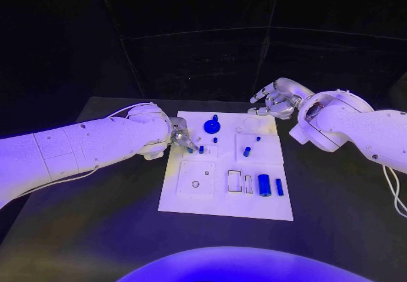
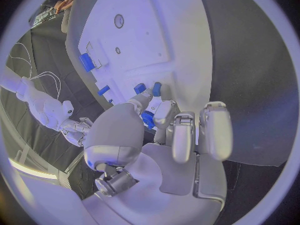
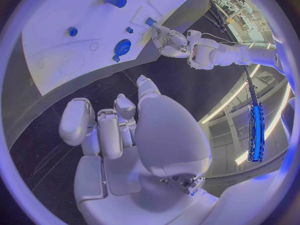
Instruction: Assemble the parts on the task board
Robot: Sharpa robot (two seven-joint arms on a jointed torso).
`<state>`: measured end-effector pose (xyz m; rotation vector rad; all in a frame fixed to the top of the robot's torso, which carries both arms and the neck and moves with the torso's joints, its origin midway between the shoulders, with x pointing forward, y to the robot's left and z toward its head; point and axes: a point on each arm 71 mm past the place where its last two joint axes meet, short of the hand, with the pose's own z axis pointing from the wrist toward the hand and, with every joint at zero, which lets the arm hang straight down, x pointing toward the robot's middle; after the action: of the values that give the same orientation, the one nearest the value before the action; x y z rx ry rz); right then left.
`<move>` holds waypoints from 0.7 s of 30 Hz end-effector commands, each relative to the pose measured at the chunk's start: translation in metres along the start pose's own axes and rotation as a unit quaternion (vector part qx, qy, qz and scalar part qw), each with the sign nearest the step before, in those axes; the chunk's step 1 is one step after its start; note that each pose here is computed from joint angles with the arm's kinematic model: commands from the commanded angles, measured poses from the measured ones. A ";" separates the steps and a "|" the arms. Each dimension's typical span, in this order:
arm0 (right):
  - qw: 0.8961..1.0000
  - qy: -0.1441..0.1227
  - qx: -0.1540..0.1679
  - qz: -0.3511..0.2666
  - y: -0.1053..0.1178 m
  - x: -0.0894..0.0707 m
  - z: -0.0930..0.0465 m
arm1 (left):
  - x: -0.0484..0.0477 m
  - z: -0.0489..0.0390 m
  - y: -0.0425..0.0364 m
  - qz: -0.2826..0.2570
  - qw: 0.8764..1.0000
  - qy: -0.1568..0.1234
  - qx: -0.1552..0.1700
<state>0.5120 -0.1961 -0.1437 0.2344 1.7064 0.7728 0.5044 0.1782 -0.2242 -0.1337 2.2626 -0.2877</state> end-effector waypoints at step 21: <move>1.000 -0.001 -0.005 -0.002 0.001 -0.001 0.000 | -0.0207 -0.0047 0.0031 -0.146 0.979 -0.107 0.090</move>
<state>0.5125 -0.1968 -0.1440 0.2352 1.7059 0.7713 0.5113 0.1891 -0.2147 -0.3025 2.0976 -0.4580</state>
